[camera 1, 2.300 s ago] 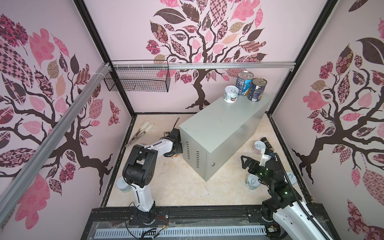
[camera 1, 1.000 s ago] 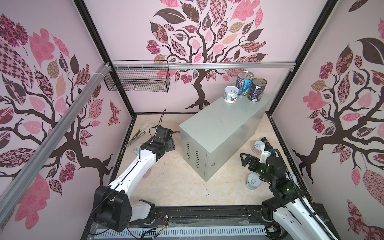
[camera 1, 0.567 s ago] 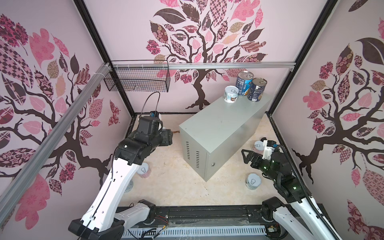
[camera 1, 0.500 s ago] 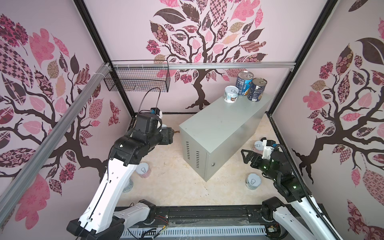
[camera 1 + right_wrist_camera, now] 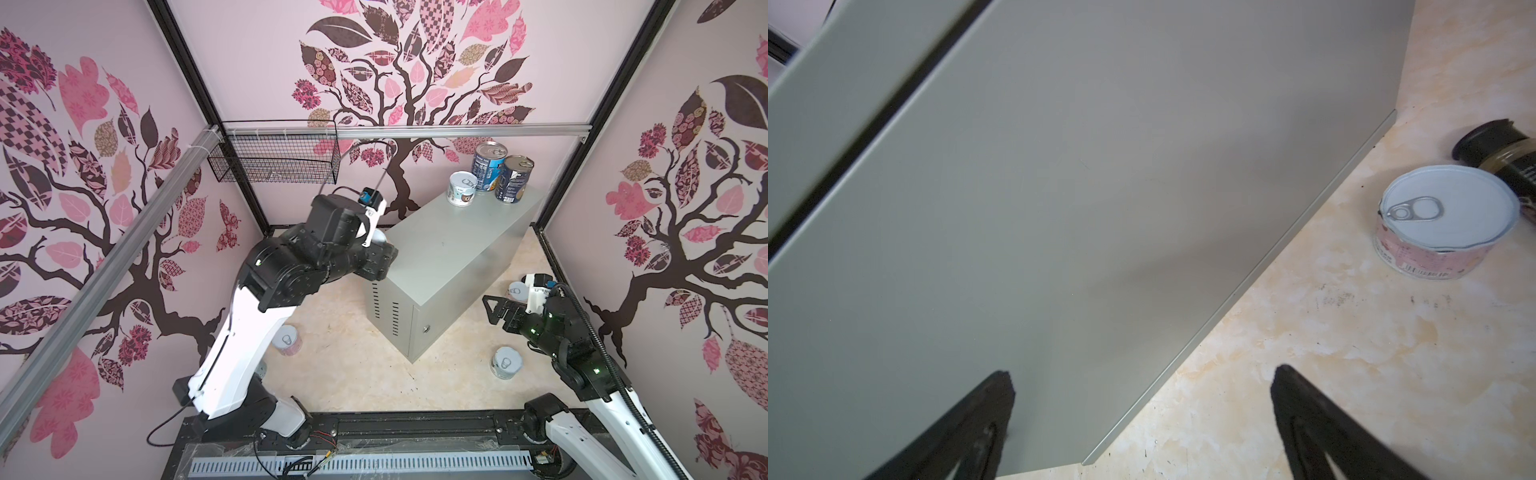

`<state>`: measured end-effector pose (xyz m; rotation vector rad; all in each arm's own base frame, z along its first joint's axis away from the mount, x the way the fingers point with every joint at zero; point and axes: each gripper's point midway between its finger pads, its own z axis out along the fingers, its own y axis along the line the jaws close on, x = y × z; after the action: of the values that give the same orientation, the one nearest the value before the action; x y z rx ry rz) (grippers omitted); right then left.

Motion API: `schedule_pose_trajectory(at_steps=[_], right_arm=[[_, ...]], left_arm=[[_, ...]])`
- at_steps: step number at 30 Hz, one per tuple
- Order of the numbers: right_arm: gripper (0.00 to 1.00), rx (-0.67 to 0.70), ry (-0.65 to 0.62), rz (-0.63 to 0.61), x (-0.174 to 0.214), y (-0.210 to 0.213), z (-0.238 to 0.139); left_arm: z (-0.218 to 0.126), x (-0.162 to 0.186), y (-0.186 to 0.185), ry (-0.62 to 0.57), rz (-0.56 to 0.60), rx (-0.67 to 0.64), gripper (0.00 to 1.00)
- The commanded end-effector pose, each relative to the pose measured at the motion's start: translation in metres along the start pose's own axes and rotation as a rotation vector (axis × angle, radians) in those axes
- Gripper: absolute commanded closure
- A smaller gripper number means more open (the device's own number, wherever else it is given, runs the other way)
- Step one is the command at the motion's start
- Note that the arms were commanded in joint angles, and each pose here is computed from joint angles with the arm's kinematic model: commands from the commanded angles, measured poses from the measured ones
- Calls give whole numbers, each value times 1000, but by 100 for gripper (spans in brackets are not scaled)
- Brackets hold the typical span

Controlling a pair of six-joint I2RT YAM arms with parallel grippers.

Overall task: Place and organize the canned foods onto the counter
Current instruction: 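Lift the orange-labelled can with the left gripper onto the cabinet top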

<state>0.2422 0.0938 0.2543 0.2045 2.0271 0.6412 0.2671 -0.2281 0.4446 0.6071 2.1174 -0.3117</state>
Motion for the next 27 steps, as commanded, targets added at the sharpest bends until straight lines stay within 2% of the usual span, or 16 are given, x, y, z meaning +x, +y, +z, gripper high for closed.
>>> schedule_pose_trajectory(at_steps=[1,4,8,16,27], right_arm=[[0,-11,-13,-24,-7,6,-13],[0,-9,-20,-26,-6,4,-20],[0,-19,-8,-23,1,4,-24],[0,-21,21,-38,12,1,-23],[0,-26,-3,-44,5,4,-25]], left_arm=[[13,-20,-22,-34,81,14,48],[37,-25,-43,-6,122,51,48],[58,-32,-67,-7,122,131,50],[92,-39,-88,-17,138,190,47],[137,-37,-94,13,155,201,16]])
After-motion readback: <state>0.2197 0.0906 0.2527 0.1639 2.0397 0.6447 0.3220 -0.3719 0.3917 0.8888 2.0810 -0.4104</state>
